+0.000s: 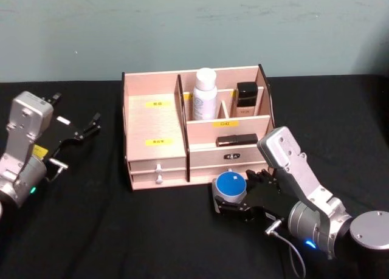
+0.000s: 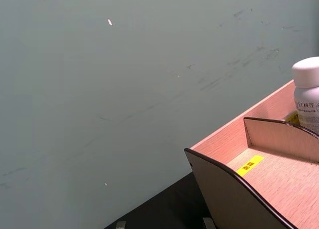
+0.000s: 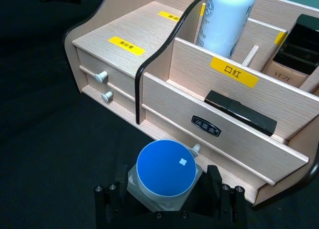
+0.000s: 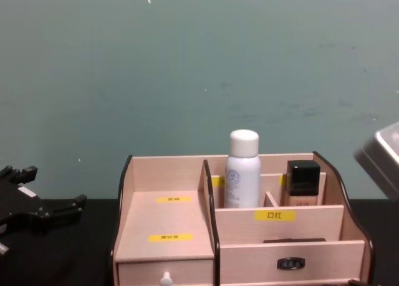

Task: Pick up the facial cleanser and watermelon frost from the table and place them into the tiered storage box.

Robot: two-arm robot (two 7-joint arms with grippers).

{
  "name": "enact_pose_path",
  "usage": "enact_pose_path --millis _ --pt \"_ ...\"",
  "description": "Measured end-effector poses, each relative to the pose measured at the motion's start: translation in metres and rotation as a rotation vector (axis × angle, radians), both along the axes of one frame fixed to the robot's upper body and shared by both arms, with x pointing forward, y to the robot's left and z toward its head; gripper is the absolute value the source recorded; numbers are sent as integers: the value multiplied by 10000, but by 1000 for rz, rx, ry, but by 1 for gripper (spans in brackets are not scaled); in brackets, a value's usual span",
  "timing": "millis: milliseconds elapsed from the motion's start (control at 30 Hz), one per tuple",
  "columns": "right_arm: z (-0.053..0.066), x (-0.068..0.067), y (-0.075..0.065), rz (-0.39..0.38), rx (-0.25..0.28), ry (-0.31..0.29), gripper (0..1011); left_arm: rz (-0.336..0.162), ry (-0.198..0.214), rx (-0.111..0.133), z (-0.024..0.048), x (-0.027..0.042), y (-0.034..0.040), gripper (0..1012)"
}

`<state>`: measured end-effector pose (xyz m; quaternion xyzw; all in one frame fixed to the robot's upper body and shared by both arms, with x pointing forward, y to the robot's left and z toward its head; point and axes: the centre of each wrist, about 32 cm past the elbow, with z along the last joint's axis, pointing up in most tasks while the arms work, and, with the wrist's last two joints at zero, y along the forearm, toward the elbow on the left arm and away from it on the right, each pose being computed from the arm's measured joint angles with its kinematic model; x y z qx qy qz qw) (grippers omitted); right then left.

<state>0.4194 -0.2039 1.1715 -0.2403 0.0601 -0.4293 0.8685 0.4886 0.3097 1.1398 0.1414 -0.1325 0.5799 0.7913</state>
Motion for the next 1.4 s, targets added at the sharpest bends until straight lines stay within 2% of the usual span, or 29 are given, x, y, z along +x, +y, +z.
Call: enact_pose_path --millis 633,800,933,967,1033,1400 --pt "-33 26 9 9 2 -4 997 0 0 0 0 0 0 1001" --pt "-32 25 8 9 1 -4 911 0 0 0 0 0 0 1001" --pt "-31 24 8 9 1 -4 813 0 0 0 0 0 0 1001" --pt "-31 23 8 8 1 -4 759 0 0 0 0 0 0 1001" --pt "-31 23 8 8 1 -4 728 0 0 0 0 0 0 1001" --pt "-29 22 9 8 1 -4 722 0 0 0 0 0 0 1001"
